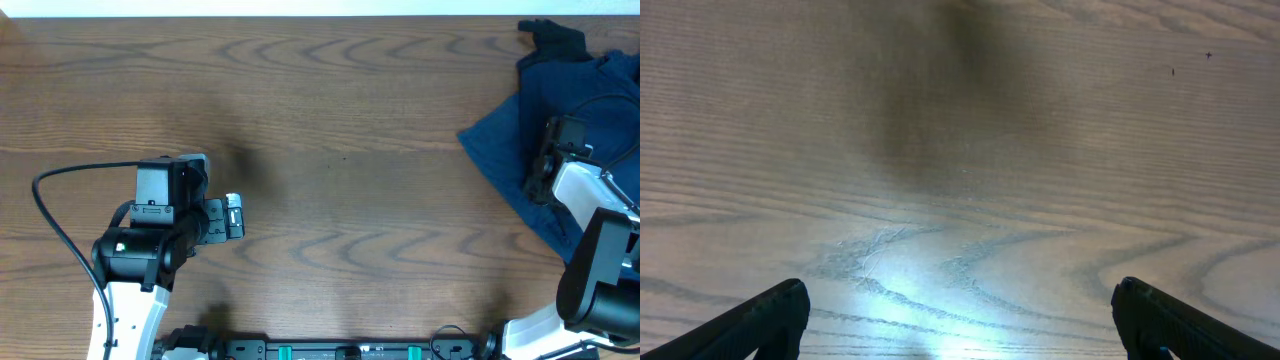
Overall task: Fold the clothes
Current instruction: 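Grasp the navy shorts in the pile with the right gripper, then drag the navy shorts leftward onto the table center with right gripper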
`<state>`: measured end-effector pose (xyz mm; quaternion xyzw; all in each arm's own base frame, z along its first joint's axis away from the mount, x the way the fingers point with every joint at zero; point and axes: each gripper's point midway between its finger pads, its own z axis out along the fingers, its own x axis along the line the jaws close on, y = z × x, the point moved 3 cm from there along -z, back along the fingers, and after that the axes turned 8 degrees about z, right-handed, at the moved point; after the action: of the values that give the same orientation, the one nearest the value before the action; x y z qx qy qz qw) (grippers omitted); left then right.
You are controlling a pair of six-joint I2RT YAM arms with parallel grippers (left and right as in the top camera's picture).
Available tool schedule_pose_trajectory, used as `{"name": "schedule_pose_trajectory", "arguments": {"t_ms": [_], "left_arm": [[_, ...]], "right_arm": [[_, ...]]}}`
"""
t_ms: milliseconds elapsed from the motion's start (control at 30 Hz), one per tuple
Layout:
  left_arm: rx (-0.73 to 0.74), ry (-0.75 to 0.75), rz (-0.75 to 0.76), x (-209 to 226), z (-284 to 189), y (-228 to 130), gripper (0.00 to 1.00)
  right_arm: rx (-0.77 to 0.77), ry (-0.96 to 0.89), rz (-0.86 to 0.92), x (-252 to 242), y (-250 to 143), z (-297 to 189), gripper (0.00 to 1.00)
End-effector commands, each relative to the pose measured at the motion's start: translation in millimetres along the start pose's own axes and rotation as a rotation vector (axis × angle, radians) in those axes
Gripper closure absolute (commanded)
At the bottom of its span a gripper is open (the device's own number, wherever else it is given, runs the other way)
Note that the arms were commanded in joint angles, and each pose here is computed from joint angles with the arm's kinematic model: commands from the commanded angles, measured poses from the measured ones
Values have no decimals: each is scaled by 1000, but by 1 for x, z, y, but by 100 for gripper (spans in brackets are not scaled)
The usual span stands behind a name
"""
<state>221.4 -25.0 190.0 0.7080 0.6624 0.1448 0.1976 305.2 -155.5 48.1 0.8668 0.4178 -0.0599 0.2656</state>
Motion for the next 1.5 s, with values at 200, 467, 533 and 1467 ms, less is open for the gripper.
{"name": "schedule_pose_trajectory", "arguments": {"t_ms": [200, 467, 533, 1467], "left_arm": [[-21, -9, 16, -2, -5, 6, 2], [-27, -9, 16, -2, -5, 7, 2], [-31, -9, 17, -2, -5, 8, 2], [-34, -9, 17, -2, -5, 9, 2]], "right_arm": [[-306, 218, 5, -6, 71, -107, 99], [-429, 855, -486, 109, 16, -226, 99], [-462, 948, -602, 141, -12, -257, 99], [-21, 887, -740, 205, -139, -219, 55]]}}
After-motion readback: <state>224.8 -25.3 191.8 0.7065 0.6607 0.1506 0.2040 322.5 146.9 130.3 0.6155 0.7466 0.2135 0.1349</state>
